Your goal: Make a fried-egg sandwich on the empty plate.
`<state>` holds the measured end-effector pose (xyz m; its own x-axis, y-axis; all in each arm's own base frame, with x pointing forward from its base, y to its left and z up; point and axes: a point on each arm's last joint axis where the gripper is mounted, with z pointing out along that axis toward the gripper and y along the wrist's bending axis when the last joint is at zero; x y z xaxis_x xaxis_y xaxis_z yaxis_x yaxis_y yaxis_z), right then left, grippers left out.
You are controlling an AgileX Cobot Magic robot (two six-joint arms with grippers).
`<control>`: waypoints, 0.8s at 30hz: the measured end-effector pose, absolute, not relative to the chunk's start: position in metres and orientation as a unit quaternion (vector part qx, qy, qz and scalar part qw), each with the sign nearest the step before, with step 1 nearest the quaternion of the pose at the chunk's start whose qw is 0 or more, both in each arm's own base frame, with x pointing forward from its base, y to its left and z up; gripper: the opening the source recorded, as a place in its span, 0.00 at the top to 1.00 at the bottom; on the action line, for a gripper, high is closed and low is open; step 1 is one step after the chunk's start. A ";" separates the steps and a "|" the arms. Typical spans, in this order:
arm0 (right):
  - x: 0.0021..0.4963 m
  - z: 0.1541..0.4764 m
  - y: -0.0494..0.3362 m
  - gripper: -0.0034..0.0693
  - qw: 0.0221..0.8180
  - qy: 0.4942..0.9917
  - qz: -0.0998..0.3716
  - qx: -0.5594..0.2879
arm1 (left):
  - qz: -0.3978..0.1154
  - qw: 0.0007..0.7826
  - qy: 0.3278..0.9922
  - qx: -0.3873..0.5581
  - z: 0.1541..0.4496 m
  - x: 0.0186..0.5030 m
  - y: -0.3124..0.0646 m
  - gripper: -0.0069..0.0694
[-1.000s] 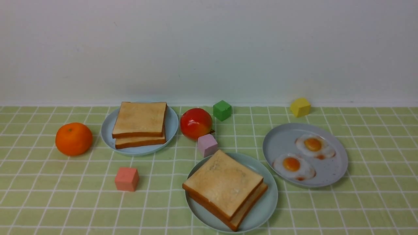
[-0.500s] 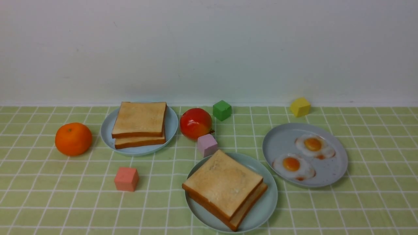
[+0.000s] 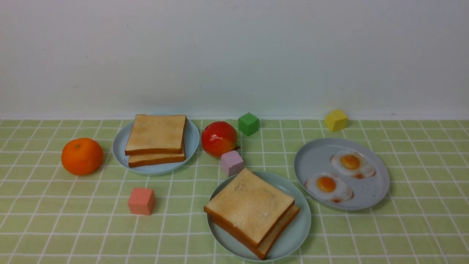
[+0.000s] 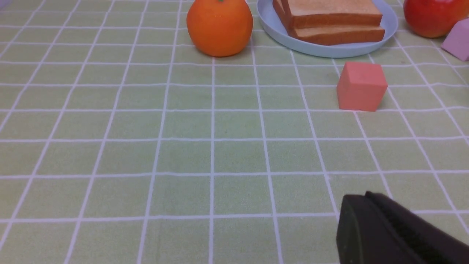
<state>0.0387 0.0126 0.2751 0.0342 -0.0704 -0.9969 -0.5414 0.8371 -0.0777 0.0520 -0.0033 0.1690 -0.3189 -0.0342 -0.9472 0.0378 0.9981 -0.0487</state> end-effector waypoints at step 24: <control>0.051 0.173 0.011 0.80 0.581 0.809 0.080 -0.036 | -0.031 0.584 0.811 0.001 0.169 0.052 -0.003 0.89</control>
<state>0.0506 0.0106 0.1732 -0.3216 0.0357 -0.9462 -0.1509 0.9846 0.0884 0.0520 -0.0032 0.1690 -0.3182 -0.0339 -0.9474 0.0377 0.9981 -0.0483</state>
